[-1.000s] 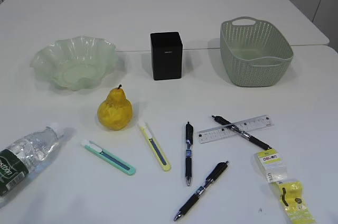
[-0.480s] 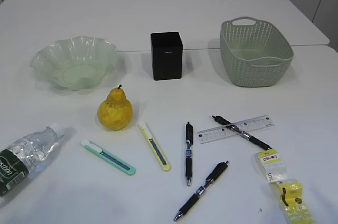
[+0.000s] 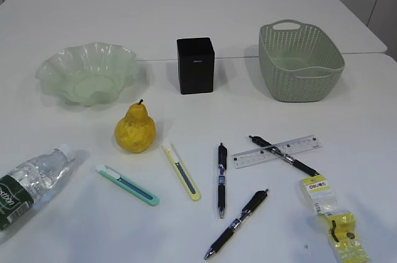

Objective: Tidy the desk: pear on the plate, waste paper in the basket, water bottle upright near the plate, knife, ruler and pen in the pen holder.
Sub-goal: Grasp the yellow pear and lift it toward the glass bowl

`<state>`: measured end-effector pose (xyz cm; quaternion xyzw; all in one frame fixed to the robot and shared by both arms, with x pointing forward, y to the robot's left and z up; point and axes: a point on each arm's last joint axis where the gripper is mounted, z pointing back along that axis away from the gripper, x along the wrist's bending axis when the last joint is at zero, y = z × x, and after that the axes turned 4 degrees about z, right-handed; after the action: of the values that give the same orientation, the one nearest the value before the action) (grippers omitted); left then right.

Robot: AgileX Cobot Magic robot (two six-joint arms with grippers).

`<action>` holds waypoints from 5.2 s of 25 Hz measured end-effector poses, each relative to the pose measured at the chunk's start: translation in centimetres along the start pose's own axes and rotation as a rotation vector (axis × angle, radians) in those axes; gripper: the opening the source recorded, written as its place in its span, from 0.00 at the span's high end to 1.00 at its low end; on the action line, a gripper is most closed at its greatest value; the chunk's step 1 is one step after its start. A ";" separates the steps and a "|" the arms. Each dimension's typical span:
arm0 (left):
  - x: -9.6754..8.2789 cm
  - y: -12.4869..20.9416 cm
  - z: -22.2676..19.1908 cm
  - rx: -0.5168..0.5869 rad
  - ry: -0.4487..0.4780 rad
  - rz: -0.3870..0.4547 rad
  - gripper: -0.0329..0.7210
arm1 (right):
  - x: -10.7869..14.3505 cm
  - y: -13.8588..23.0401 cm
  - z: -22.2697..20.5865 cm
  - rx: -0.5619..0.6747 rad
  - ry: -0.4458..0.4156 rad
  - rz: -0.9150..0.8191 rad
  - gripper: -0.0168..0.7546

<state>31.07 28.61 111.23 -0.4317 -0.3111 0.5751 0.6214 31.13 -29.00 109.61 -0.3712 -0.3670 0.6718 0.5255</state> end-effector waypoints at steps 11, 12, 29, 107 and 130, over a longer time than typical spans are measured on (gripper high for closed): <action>-0.4 -3.1 -4.0 0.117 0.036 0.004 0.35 | -0.3 -1.7 -3.0 0.072 -0.007 0.008 0.28; -0.5 -3.3 -4.5 0.127 0.045 0.009 0.35 | -0.3 -1.8 -3.0 0.069 -0.007 0.008 0.28; -3.1 -9.8 -12.5 0.315 0.246 -0.010 0.35 | -0.4 -1.9 -3.1 0.059 -0.001 0.015 0.28; -12.3 -2.1 -37.7 0.940 0.098 -0.244 0.30 | -0.5 -1.9 -3.2 0.068 0.017 0.041 0.28; -12.3 -0.6 -39.6 0.926 0.097 -0.245 0.37 | -0.5 -1.9 -3.2 0.068 0.017 0.042 0.28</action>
<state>64.48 9.47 95.94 -0.0959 -0.0417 0.5549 0.8253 34.82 -28.87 109.87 -0.3664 -0.3319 0.6915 0.5267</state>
